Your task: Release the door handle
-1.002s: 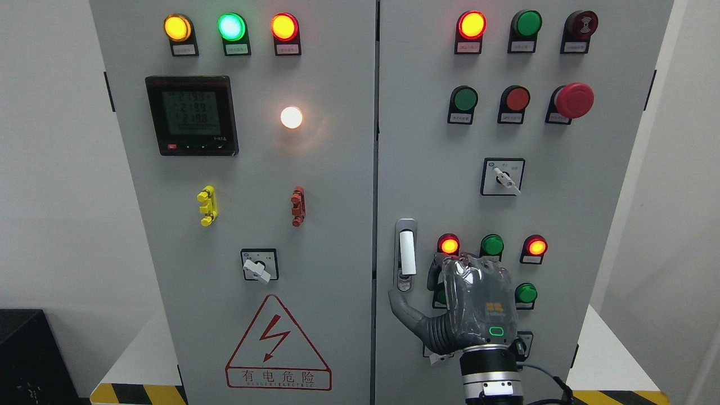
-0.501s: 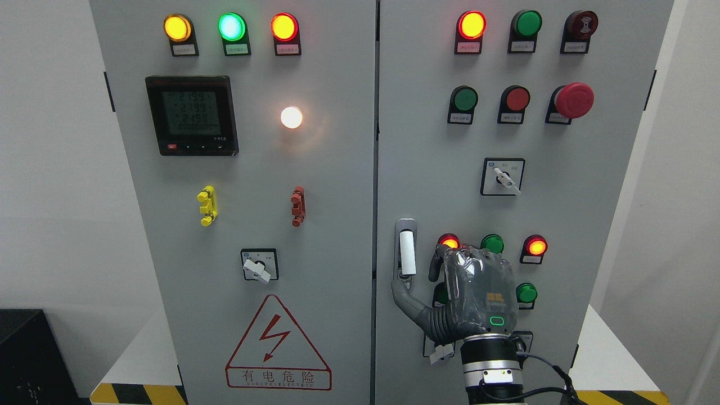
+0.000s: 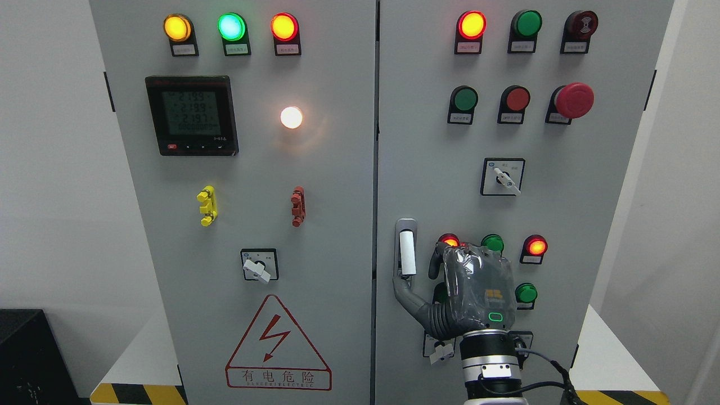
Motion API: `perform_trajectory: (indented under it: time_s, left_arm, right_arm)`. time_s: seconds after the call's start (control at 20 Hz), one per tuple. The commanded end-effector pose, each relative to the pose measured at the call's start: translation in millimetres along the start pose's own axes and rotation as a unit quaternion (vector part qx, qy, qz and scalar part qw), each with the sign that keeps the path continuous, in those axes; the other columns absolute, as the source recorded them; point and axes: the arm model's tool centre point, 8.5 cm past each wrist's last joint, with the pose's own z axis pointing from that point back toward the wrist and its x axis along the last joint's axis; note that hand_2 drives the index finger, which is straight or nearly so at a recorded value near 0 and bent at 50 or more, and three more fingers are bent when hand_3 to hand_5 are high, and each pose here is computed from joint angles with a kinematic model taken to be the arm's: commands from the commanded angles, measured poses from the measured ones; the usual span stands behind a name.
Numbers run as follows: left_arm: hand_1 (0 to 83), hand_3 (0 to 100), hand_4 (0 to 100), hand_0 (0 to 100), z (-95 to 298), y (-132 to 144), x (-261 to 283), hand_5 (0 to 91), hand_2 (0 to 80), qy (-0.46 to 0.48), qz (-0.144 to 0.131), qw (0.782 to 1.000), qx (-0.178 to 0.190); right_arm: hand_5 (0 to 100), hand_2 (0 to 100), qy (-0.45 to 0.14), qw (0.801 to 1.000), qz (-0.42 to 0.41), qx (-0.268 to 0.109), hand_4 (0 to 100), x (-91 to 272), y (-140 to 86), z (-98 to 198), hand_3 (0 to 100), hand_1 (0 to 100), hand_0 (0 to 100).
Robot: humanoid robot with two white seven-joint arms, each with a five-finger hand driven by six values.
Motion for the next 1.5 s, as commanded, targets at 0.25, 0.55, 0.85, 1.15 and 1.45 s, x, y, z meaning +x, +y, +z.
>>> perform_trajectory:
  time_s: [0.25, 0.55, 0.85, 1.15, 1.45]
  left_arm:
    - [0.0, 11, 0, 0, 0.0, 0.0, -0.4, 0.0, 4.4, 0.002, 0.0, 1.0, 0.0]
    - [0.0, 11, 0, 0, 0.0, 0.0, -0.6, 0.0, 4.5, 0.003, 0.0, 1.0, 0.0]
    - [0.0, 11, 0, 0, 0.0, 0.0, -0.4, 0.0, 4.6, 0.002, 0.0, 1.0, 0.0]
    - [0.0, 11, 0, 0, 0.0, 0.0, -0.4, 0.0, 4.6, 0.002, 0.0, 1.0, 0.0]
    - [0.0, 11, 0, 0, 0.0, 0.0, -0.4, 0.0, 4.7, 0.002, 0.0, 1.0, 0.0]
  right_arm:
    - [73, 73, 0.001, 1.0, -0.001, 0.0, 81, -0.2, 0.5, -3.6, 100, 46, 11]
    - [73, 73, 0.001, 1.0, -0.001, 0.0, 81, -0.5, 0.1, -4.1, 100, 45, 16]
    - [73, 73, 0.003, 1.0, -0.001, -0.003, 81, -1.2, -1.3, -5.2, 100, 44, 20]
    - [73, 73, 0.007, 1.0, -0.001, -0.003, 81, -4.1, -1.6, -5.2, 100, 45, 23]
    - [73, 73, 0.013, 1.0, -0.001, -0.004, 80, -6.9, -2.2, -5.6, 100, 46, 24]
